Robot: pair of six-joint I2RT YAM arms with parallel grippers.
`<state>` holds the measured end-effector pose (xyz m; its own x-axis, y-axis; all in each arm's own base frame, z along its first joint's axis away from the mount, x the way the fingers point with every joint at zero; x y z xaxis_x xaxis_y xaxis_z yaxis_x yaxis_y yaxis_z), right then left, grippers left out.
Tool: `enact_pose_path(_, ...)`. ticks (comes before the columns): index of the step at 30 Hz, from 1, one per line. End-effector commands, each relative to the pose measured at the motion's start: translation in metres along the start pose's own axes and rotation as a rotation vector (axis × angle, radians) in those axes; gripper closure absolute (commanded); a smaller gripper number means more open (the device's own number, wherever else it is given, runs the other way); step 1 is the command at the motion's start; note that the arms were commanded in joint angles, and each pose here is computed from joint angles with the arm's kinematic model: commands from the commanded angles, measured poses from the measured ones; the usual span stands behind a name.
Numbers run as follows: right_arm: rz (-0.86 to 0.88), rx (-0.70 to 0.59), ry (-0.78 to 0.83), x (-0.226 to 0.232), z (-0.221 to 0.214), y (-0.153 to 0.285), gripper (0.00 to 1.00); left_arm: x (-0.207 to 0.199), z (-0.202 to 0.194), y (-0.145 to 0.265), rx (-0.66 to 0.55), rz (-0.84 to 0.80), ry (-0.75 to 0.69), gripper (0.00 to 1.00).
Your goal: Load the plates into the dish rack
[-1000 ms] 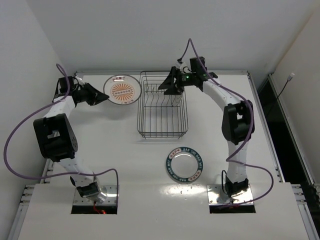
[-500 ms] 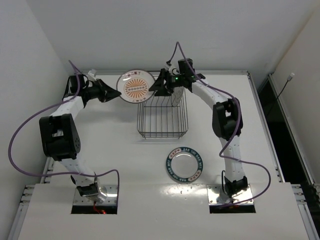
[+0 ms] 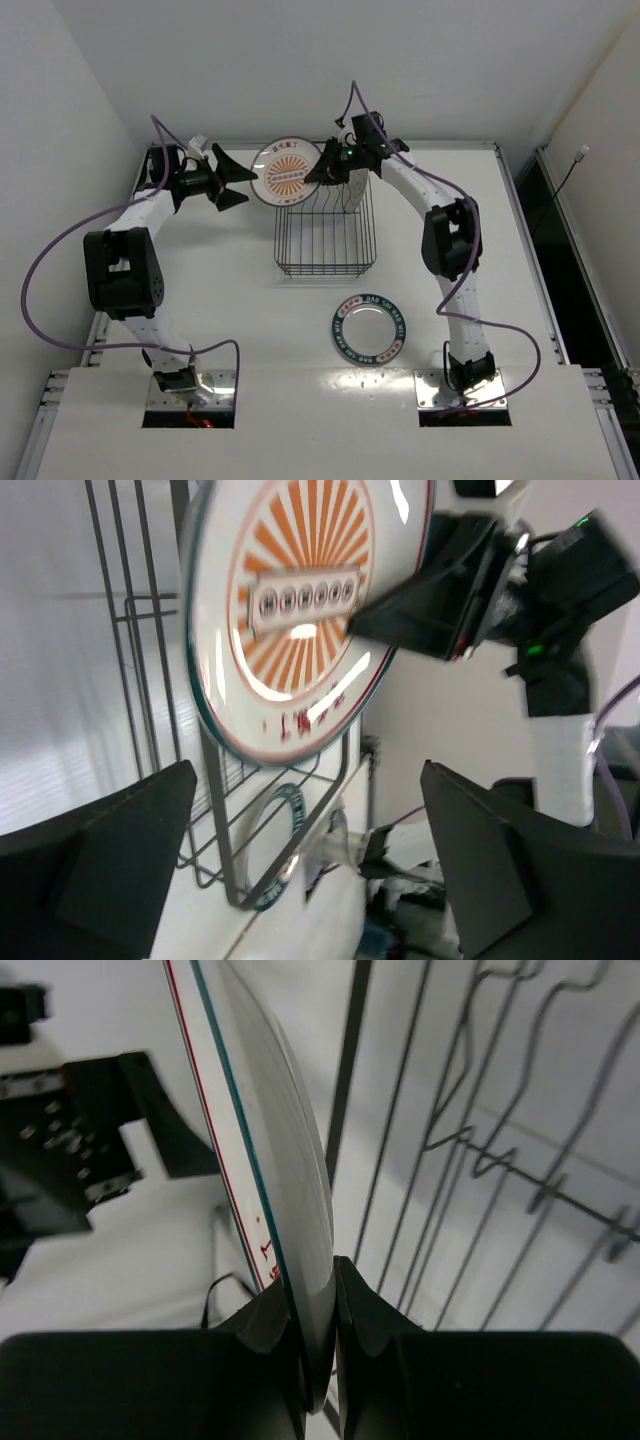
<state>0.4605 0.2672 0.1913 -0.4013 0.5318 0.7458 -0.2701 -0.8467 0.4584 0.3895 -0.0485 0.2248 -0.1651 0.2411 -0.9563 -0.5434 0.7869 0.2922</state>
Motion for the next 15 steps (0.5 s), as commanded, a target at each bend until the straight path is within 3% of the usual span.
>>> enact_pose_path(1,-0.199,-0.214,0.173,0.064,0.049,0.065,1.0,-0.019,0.0,0.004,0.041,0.009,-0.082,0.01)
enact_pose_path(4,-0.451,-0.277,0.172,0.084,0.056,0.111,1.0,-0.018,0.012,0.014,-0.042,0.101,-0.095,0.01)
enact_pose_path(8,-0.779,-0.324,0.173,0.076,0.051,0.145,1.0,-0.004,0.025,0.03,-0.142,0.216,-0.048,0.01)
enact_pose_path(10,-0.865,-0.327,0.179,0.08,0.047,0.157,1.0,0.005,0.031,0.036,-0.176,0.256,-0.025,0.01)
enact_pose_path(11,-0.948,-0.269,0.163,0.07,0.038,0.155,1.0,0.01,0.029,0.036,-0.167,0.268,-0.005,0.01)
enact_pose_path(15,-1.049,-0.24,0.213,0.07,0.032,0.157,1.0,0.017,0.032,0.042,-0.191,0.291,0.009,0.01)
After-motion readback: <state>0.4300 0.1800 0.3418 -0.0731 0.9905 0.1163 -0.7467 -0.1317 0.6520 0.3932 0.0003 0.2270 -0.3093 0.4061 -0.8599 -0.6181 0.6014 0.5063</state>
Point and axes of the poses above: each gripper's point midway between its finger pads, its own y axis back along the fingers, its own x axis along the line the jaws close on, z = x × y, the point moved 8 cm from there along y, back along the fingers, and after that the axes turned 14 degrees about y, right-handed, at the moved point
